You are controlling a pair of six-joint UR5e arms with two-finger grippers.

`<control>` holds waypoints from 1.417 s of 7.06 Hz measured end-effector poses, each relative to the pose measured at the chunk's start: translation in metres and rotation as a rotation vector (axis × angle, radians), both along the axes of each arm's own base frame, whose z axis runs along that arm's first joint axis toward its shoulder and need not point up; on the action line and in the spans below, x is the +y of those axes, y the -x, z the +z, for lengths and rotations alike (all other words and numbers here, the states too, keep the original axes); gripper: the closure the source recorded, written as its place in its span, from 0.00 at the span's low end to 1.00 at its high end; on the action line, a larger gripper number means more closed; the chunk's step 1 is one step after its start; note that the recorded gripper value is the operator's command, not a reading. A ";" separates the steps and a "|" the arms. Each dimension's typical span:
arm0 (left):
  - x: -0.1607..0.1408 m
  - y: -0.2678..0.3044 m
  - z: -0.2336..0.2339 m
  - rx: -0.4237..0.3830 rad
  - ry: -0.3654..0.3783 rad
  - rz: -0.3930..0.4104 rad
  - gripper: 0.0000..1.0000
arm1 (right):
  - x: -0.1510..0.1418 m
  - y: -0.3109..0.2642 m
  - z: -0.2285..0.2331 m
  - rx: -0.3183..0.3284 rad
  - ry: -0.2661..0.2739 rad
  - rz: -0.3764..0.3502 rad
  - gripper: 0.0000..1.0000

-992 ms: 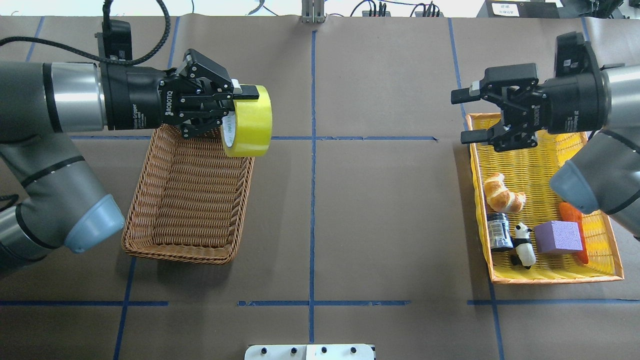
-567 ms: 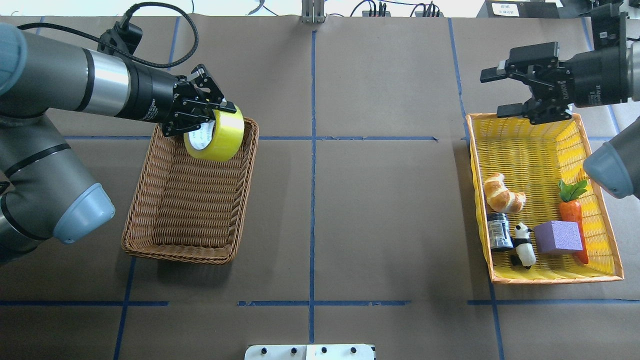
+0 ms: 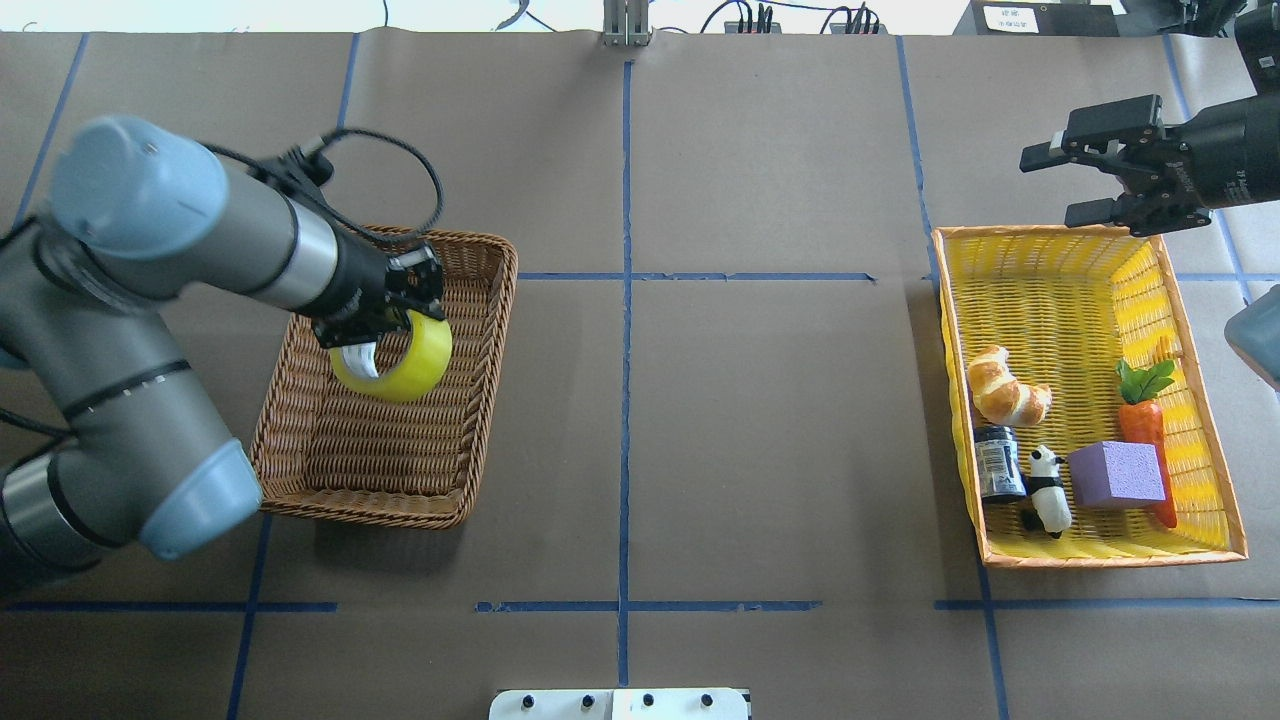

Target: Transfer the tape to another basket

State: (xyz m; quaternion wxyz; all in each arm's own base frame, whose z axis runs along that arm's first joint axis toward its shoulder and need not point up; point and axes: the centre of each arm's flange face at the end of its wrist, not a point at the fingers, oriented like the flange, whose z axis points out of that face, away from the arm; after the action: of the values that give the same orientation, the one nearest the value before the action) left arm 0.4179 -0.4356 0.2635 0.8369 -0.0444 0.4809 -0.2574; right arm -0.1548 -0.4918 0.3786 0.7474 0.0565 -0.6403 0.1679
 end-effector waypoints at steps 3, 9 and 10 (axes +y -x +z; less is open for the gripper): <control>-0.009 -0.026 0.039 -0.126 -0.025 0.001 0.95 | 0.004 0.003 0.009 0.024 -0.009 -0.014 0.00; -0.018 -0.032 0.051 -0.161 -0.047 0.021 0.00 | 0.007 0.008 0.005 0.023 -0.019 -0.024 0.00; -0.032 -0.006 0.038 -0.137 -0.075 0.018 0.00 | 0.007 0.003 0.011 0.030 -0.016 -0.020 0.00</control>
State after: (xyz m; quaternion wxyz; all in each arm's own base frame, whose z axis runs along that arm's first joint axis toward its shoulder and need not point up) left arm 0.4236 -0.4677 0.3019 0.8712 0.0005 0.4315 -0.2343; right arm -0.1583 -0.4847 0.3895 0.7580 0.0583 -0.6310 0.1545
